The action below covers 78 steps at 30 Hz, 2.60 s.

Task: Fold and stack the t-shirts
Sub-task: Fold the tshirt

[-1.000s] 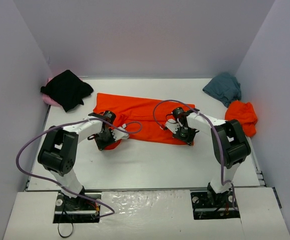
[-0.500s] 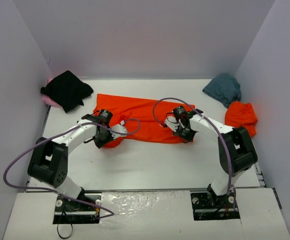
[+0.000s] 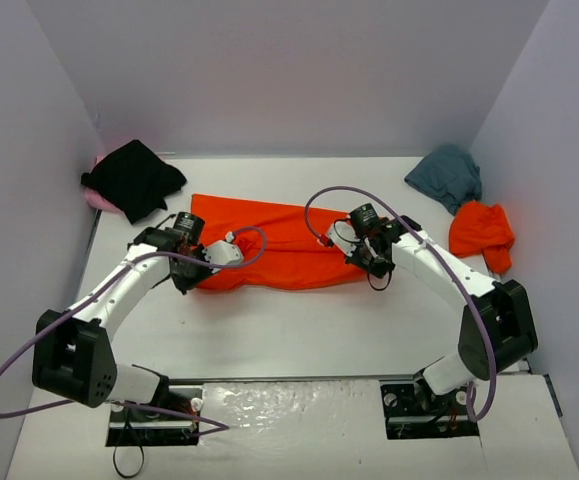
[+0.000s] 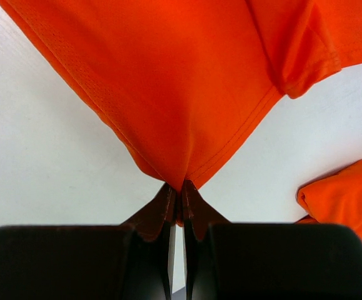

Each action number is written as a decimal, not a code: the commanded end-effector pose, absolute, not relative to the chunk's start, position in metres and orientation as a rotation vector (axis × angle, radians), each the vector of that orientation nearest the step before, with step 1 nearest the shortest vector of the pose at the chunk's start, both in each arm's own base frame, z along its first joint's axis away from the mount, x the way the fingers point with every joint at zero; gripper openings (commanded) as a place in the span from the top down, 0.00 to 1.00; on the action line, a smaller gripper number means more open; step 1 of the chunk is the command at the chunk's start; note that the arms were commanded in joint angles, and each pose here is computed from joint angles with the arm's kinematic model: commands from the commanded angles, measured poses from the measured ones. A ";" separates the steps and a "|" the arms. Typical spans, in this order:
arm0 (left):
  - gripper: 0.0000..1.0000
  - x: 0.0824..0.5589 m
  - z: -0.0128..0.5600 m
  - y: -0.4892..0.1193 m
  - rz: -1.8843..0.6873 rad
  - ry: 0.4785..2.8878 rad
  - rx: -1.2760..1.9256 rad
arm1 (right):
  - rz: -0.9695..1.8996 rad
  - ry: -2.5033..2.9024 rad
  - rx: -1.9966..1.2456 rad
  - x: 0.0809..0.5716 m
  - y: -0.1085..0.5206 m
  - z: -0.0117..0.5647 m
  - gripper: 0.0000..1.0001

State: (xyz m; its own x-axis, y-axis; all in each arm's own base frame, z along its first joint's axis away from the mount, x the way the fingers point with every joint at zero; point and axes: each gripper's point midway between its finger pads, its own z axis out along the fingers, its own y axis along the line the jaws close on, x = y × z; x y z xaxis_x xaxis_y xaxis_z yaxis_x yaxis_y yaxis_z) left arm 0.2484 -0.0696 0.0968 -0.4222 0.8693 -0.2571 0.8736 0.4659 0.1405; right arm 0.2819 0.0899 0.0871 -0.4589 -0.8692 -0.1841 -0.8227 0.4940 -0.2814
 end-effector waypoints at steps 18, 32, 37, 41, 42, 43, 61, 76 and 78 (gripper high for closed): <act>1.00 0.236 0.184 -0.046 -0.091 2.301 1.405 | -0.174 2.374 -1.328 0.254 0.082 0.133 1.00; 1.00 0.310 0.195 -0.049 0.000 2.244 1.478 | -0.183 2.379 -1.380 0.288 0.092 0.128 1.00; 1.00 0.342 0.176 -0.052 -0.010 2.263 1.516 | -0.115 2.412 -1.375 0.310 0.095 0.114 1.00; 1.00 0.365 0.166 -0.050 -0.014 2.277 1.526 | -0.090 2.437 -1.338 0.331 0.089 0.108 1.00; 1.00 0.370 0.165 -0.049 -0.016 2.280 1.522 | -0.094 2.444 -1.330 0.334 0.086 0.107 1.00; 1.00 0.375 0.164 -0.048 -0.021 2.281 1.516 | -0.098 2.457 -1.314 0.339 0.082 0.105 1.00; 1.00 0.446 0.159 -0.037 -0.017 2.266 1.459 | -0.066 2.518 -1.193 0.376 0.068 0.083 1.00; 1.00 0.483 0.219 -0.044 0.055 2.143 1.435 | -0.058 2.435 -1.116 0.378 0.072 0.115 1.00; 1.00 0.486 0.216 -0.046 0.061 2.142 1.451 | -0.054 2.433 -1.111 0.378 0.073 0.116 1.00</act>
State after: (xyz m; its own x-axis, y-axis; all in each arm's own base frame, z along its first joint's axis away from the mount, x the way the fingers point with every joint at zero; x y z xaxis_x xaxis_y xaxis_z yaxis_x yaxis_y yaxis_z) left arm 0.4861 -0.0456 0.2018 -0.3061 0.8527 -0.4233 0.8378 0.4525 0.3056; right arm 0.3686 0.0710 0.0798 -0.5862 -0.7498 -0.3068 -0.7393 0.6500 -0.1760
